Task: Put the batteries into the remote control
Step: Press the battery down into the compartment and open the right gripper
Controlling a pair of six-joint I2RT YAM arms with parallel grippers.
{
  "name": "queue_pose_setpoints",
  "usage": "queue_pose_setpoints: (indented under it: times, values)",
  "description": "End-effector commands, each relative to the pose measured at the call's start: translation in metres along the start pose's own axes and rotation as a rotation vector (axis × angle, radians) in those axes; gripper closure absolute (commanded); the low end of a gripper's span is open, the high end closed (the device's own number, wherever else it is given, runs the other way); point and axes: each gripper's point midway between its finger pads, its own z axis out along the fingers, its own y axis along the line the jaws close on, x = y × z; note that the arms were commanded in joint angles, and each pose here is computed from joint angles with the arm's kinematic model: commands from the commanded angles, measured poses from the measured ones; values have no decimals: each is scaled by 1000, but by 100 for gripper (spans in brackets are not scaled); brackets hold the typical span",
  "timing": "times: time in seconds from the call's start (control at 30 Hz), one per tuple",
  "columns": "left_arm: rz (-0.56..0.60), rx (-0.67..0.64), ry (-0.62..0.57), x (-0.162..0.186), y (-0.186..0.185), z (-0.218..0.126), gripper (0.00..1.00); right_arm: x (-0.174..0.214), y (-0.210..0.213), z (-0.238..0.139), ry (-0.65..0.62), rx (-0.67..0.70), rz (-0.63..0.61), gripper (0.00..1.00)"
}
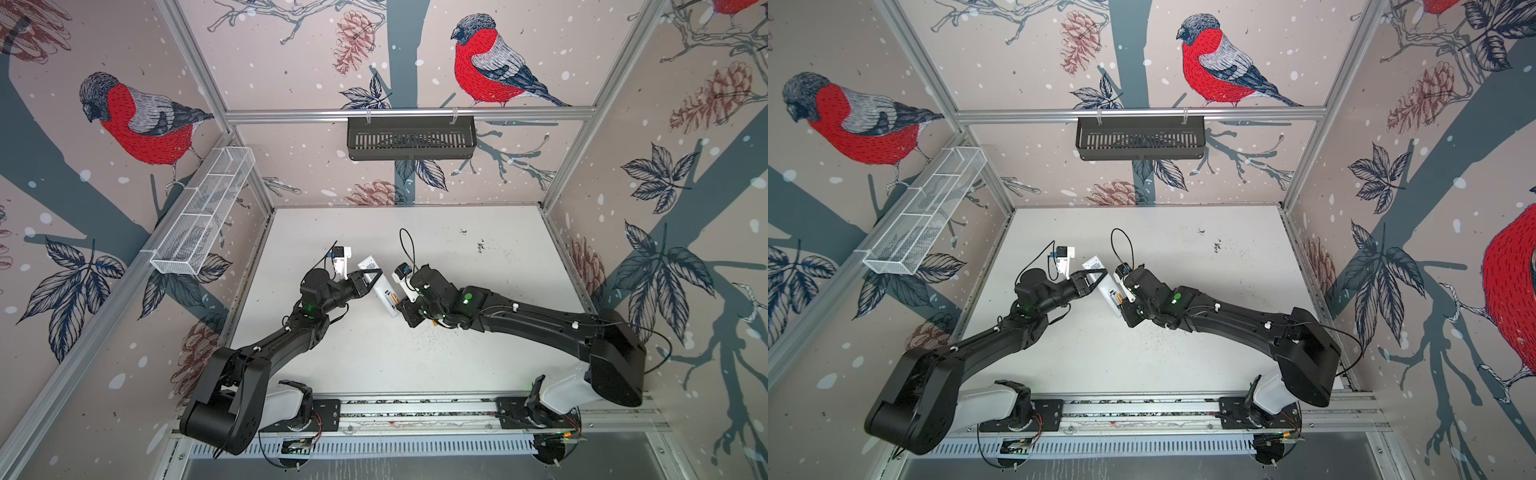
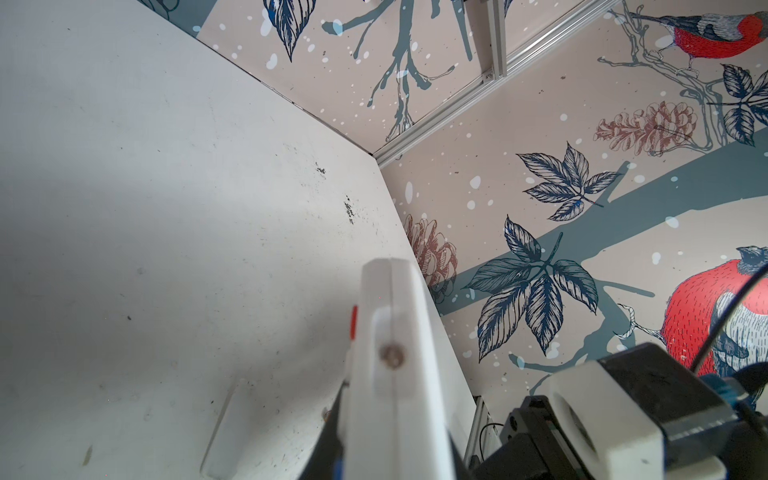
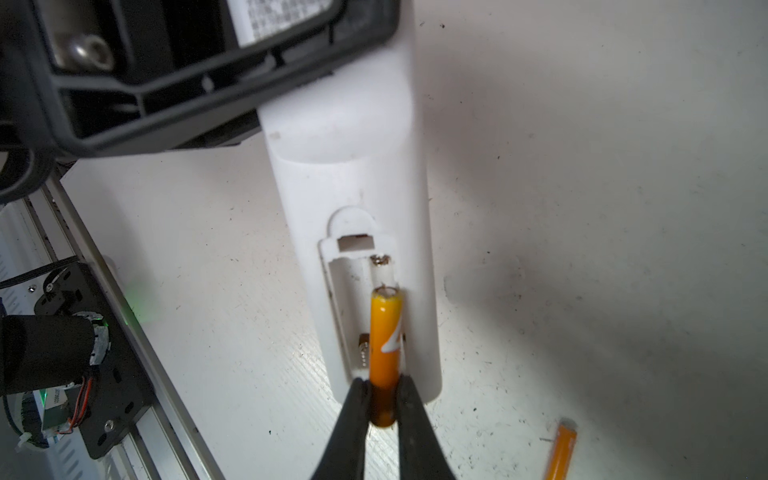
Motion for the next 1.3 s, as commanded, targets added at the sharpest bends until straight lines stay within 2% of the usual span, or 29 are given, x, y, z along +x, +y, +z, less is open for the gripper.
queue_pose_setpoints:
  times: [0.0,0.5,0.77,1.27]
  values:
    - [30,55,-19,-7,-11,-1,100,-1,0,1,6,7,1,84]
    - [-16,90,-30,-12,-5,-3,100,5,11,13,62,-23,-17,84]
    - [3,76,-42,-14,-6,-6,100,3,-6,19,83,42,51,84]
    - [-18,88,-32,-13,-6,-5,100,-12,-6,20,57,42,67,82]
